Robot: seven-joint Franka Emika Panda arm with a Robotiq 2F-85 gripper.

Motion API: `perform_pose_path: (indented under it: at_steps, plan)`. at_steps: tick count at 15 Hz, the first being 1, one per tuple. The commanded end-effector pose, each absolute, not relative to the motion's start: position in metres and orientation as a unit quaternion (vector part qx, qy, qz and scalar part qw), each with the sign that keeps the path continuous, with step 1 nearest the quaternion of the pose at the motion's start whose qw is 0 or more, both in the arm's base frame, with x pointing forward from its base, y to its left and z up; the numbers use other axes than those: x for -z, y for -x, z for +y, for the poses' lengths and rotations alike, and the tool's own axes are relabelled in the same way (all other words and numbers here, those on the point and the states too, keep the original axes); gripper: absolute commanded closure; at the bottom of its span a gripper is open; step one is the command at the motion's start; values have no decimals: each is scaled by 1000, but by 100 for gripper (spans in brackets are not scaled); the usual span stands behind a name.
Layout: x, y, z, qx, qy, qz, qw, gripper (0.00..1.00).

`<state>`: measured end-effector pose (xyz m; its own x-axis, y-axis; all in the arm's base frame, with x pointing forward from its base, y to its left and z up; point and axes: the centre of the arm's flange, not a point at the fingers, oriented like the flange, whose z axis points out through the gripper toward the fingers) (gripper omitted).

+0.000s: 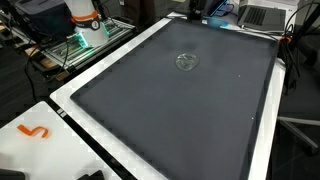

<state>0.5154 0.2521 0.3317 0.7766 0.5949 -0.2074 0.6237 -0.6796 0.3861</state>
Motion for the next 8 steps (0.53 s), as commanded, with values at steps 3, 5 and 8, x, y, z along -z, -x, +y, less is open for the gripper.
perform_pose_path:
  at_steps: [3, 5, 8]
  plan:
    - [-334, -527, 252, 15, -920, 322, 223, 72]
    - [-336, -531, 251, 11, -922, 319, 218, 72]
    - [-340, -538, 248, 6, -926, 312, 211, 72]
